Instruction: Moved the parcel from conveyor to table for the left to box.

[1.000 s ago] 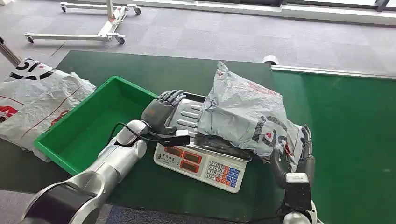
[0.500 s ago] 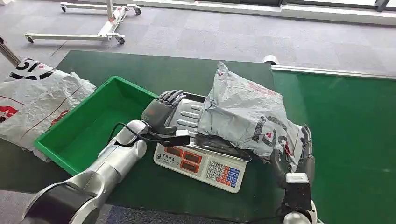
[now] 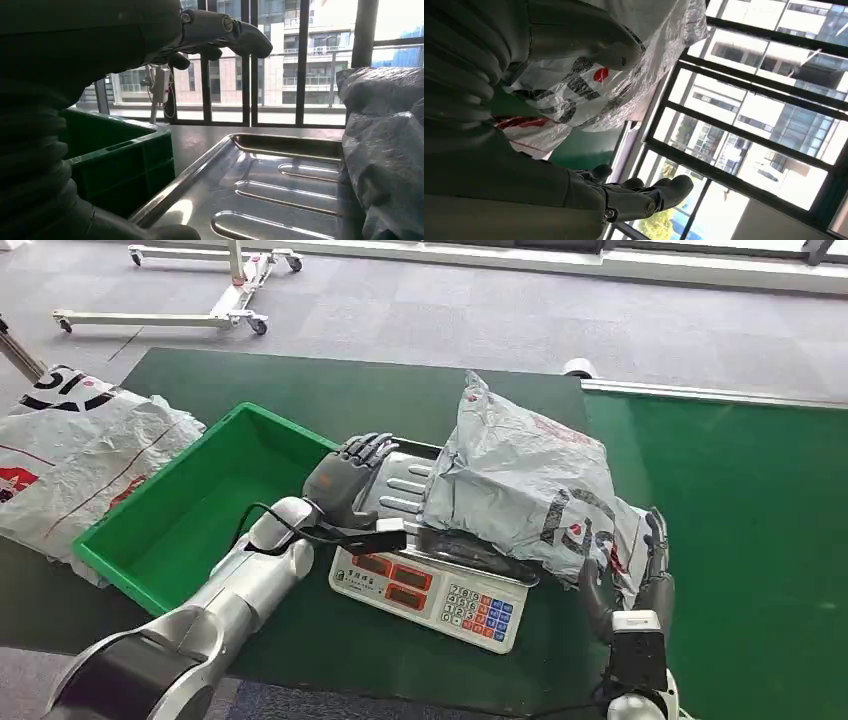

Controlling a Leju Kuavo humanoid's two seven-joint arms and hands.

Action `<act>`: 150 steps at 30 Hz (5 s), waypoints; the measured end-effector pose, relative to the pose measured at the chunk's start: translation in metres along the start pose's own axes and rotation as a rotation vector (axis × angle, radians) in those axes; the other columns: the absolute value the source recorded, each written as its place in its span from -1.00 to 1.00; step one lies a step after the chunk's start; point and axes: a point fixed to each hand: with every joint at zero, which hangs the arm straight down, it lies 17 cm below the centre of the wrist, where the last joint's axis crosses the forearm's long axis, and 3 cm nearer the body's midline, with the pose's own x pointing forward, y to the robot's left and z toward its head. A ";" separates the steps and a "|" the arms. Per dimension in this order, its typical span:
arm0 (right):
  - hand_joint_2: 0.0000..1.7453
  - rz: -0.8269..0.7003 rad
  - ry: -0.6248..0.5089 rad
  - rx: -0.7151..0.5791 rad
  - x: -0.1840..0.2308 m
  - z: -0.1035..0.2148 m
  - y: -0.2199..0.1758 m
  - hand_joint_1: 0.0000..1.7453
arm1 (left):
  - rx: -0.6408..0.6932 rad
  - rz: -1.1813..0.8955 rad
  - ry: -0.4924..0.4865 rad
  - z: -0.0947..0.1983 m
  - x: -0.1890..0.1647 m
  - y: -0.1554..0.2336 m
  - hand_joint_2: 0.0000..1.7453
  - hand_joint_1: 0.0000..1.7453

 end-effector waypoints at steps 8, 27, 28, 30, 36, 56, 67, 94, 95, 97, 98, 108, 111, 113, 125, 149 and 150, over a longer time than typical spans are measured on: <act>1.00 -0.253 0.078 0.034 -0.008 0.019 0.061 -1.00 | -0.169 -0.055 -0.260 -0.066 0.130 0.014 1.00 -1.00; 1.00 -0.293 0.158 0.100 -0.019 0.037 0.093 -1.00 | -0.174 -0.104 -0.325 -0.077 0.157 0.024 1.00 -1.00; 1.00 -0.293 0.160 0.102 -0.020 0.037 0.093 -1.00 | -0.174 -0.105 -0.325 -0.077 0.157 0.024 1.00 -1.00; 1.00 -0.294 0.160 0.103 -0.020 0.038 0.094 -1.00 | -0.174 -0.105 -0.325 -0.077 0.157 0.025 1.00 -1.00; 1.00 -0.294 0.161 0.106 -0.020 0.038 0.095 -1.00 | -0.176 -0.110 -0.326 -0.077 0.157 0.025 1.00 -1.00; 1.00 -0.294 0.161 0.109 -0.020 0.037 0.097 -1.00 | -0.177 -0.115 -0.327 -0.078 0.156 0.026 1.00 -1.00; 1.00 -0.294 0.161 0.109 -0.020 0.037 0.097 -1.00 | -0.176 -0.115 -0.327 -0.078 0.156 0.026 1.00 -1.00; 1.00 -0.295 0.161 0.109 -0.020 0.037 0.097 -1.00 | -0.176 -0.115 -0.327 -0.078 0.156 0.026 1.00 -1.00; 1.00 -0.298 0.162 0.109 -0.021 0.037 0.097 -1.00 | -0.173 -0.117 -0.320 -0.078 0.155 0.026 1.00 -1.00; 1.00 -0.307 0.164 0.109 -0.021 0.036 0.097 -1.00 | -0.173 -0.124 -0.317 -0.079 0.153 0.028 1.00 -1.00; 1.00 -0.310 0.164 0.111 -0.021 0.035 0.098 -1.00 | -0.181 -0.130 -0.316 -0.079 0.152 0.028 1.00 -1.00; 1.00 -0.324 0.177 0.134 -0.020 0.040 0.107 -1.00 | -0.418 -0.271 -0.240 -0.049 0.118 -0.039 1.00 -1.00; 1.00 -0.325 0.185 0.150 -0.020 0.044 0.111 -1.00 | -0.443 -0.289 -0.231 -0.043 0.111 -0.047 1.00 -1.00; 1.00 -0.326 0.189 0.153 -0.020 0.045 0.112 -1.00 | -0.451 -0.297 -0.229 -0.041 0.107 -0.049 1.00 -1.00; 1.00 -0.335 0.186 0.201 -0.015 0.048 0.122 -1.00 | -0.438 -0.278 -0.206 -0.037 0.094 -0.049 1.00 -1.00; 1.00 -0.361 0.189 0.195 -0.014 0.048 0.122 -1.00 | -0.431 -0.226 -0.245 -0.033 0.106 -0.056 1.00 1.00; 1.00 -0.362 0.187 0.194 -0.014 0.048 0.122 -1.00 | -0.431 -0.226 -0.244 -0.032 0.106 -0.056 1.00 1.00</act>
